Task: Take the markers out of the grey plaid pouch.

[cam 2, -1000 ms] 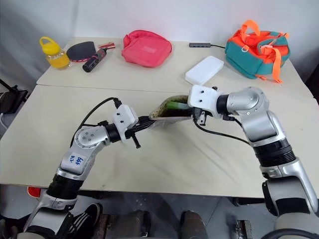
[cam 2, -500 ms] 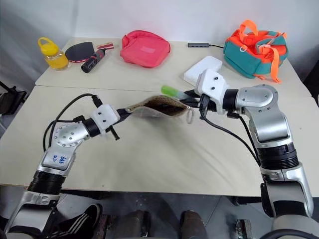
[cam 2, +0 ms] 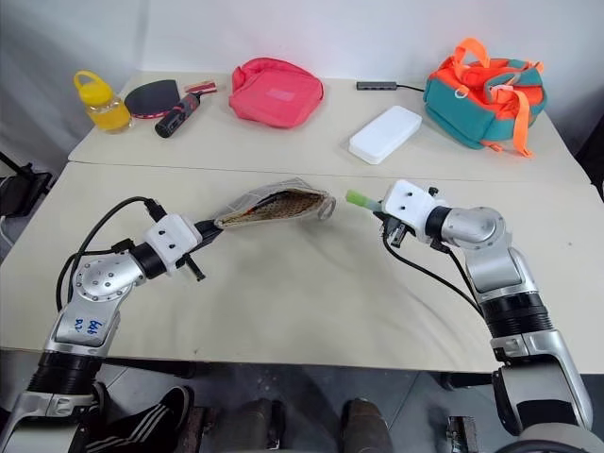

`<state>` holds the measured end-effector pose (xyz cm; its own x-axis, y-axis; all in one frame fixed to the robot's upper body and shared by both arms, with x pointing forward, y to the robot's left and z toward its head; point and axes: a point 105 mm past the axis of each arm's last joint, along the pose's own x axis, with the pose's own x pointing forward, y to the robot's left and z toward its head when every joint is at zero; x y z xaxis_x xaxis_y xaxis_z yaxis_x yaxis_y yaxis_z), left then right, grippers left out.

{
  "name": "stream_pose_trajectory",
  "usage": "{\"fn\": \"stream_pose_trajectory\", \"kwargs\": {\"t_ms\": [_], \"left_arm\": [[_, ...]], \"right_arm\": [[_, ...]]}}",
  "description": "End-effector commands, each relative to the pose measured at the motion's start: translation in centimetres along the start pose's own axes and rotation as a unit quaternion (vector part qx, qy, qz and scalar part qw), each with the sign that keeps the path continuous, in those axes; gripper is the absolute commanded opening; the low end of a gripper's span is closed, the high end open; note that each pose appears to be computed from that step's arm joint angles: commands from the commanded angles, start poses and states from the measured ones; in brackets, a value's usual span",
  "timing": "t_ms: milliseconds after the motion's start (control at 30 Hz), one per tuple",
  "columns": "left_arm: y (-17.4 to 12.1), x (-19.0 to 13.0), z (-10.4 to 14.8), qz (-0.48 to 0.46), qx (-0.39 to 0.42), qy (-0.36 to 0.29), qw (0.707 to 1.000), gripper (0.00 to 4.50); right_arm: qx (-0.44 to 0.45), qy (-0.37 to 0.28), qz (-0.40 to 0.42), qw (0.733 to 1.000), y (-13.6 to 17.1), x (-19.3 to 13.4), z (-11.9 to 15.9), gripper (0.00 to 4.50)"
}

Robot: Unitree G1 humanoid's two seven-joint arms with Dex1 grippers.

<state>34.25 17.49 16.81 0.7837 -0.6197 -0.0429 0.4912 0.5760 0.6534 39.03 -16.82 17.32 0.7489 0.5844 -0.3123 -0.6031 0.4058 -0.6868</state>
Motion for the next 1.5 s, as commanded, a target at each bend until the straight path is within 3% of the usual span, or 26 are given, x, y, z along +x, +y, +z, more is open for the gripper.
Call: {"fn": "stream_pose_trajectory", "kwargs": {"t_ms": [33,167,433,667,833,933,1000,1167,1500], "left_arm": [[0.7,-0.1,1.9,0.019,-0.009,-0.038,0.999,0.0],[1.0,0.1,2.6,0.026,-0.03,-0.056,0.998,0.0],[1.1,0.4,3.1,0.026,-0.061,-0.073,0.995,0.0],[0.9,0.5,4.0,0.012,-0.149,-0.103,0.983,0.0],[0.0,0.9,4.8,-0.017,-0.225,-0.116,0.967,0.0],[-0.6,1.2,5.0,-0.029,-0.263,-0.114,0.958,0.0],[-1.5,1.5,4.7,-0.044,-0.26,-0.098,0.959,0.0],[-2.4,1.7,4.8,-0.058,-0.275,-0.091,0.955,0.0],[-3.5,1.8,5.6,-0.092,-0.289,-0.087,0.949,0.0]], "right_arm": [[-0.027,0.039,0.016,0.999,0.2,-0.7,-1.5,0.44],[-0.003,0.046,0.024,0.999,0.4,-1.2,-2.2,0.44],[-0.002,0.039,0.029,0.999,-1.0,-2.3,-1.0,3.18],[0.016,-0.113,0.048,0.992,-3.7,-3.9,8.3,3.18],[0.036,-0.209,0.079,0.974,-2.4,-3.6,13.8,3.18],[0.04,-0.232,0.115,0.965,-0.1,-2.8,15.0,2.54],[0.032,-0.235,0.152,0.959,2.3,-1.9,15.4,1.86],[-0.012,-0.207,0.156,0.966,3.8,-0.2,14.7,0.04],[-0.018,-0.181,0.131,0.975,2.0,0.1,13.1,0.01]]}}
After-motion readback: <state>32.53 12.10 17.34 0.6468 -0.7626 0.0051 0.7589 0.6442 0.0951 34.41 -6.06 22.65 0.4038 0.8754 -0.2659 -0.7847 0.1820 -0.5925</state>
